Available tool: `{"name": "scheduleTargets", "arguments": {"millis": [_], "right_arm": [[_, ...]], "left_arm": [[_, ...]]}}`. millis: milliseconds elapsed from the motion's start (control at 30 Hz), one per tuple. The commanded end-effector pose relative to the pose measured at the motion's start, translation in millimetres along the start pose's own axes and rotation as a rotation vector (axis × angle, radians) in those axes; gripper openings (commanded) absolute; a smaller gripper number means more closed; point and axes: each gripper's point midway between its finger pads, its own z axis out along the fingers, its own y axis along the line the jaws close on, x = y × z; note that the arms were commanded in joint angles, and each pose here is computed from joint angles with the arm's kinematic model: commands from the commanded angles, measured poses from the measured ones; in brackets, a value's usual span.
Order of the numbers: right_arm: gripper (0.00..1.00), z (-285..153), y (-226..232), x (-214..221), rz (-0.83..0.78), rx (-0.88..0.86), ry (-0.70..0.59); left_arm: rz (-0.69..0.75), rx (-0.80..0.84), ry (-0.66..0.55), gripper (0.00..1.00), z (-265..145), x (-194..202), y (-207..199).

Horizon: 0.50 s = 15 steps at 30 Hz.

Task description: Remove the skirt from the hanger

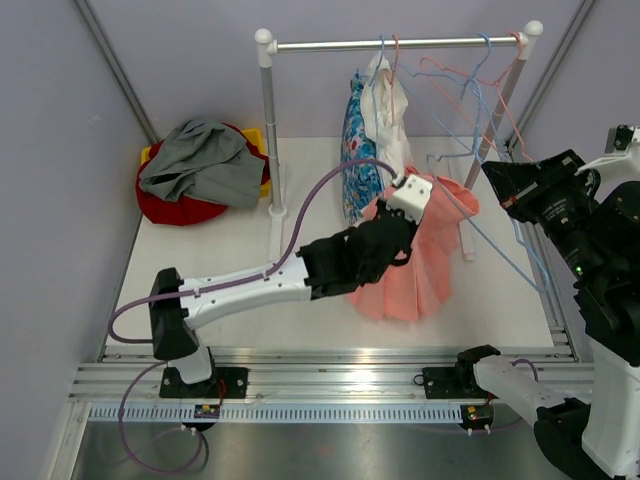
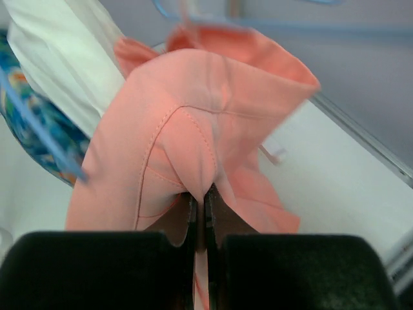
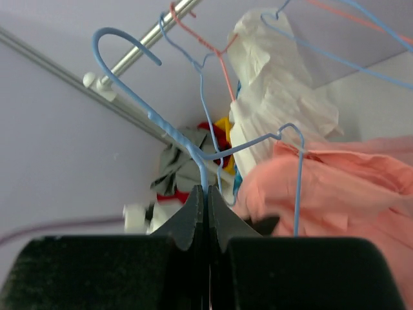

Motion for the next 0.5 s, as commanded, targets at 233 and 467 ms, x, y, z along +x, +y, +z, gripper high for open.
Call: {"name": "scheduleTargets", "arguments": {"millis": [233, 467], "right_arm": [[0.0, -66.6, -0.9, 25.5, -0.02, 0.07, 0.254], [0.0, -81.6, -17.0, 24.6, -0.06, 0.133, 0.239]], "left_arm": [[-0.039, -0.207, 0.017, 0.0, 55.3, -46.9, 88.4], [-0.085, -0.218, 0.037, 0.0, 33.3, -33.2, 112.1]]}}
